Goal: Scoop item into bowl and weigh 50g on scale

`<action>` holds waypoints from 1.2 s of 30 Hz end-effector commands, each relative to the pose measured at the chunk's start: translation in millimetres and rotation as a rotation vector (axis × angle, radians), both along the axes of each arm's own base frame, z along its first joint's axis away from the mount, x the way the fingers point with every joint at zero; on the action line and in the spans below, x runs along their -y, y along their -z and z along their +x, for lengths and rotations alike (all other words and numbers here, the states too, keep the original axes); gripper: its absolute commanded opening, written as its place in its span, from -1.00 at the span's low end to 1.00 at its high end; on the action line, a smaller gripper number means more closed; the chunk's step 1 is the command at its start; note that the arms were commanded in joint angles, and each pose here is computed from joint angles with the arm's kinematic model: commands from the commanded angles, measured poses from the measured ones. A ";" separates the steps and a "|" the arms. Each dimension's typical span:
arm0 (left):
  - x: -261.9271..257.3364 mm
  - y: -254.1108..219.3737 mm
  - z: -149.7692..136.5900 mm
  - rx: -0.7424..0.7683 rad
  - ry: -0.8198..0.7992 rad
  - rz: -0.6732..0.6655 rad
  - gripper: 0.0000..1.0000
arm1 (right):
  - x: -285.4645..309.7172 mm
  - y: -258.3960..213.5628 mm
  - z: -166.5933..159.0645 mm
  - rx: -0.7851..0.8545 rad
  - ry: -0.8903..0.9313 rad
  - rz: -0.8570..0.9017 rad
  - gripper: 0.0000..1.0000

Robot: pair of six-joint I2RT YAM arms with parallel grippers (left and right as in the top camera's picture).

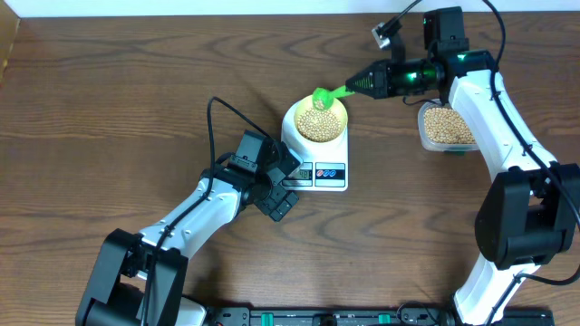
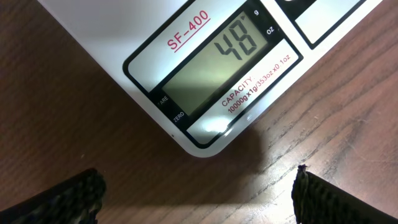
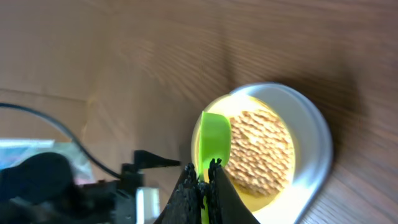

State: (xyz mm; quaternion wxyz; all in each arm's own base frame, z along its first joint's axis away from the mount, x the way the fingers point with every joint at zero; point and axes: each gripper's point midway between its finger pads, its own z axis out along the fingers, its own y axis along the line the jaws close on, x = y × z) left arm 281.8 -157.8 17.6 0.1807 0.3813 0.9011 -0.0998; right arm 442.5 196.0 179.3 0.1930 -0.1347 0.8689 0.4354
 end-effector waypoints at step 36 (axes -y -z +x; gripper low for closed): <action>-2.7 5.0 -1.5 -0.010 0.007 0.016 0.96 | -56.1 30.1 -30.5 0.142 -0.147 -0.331 -0.98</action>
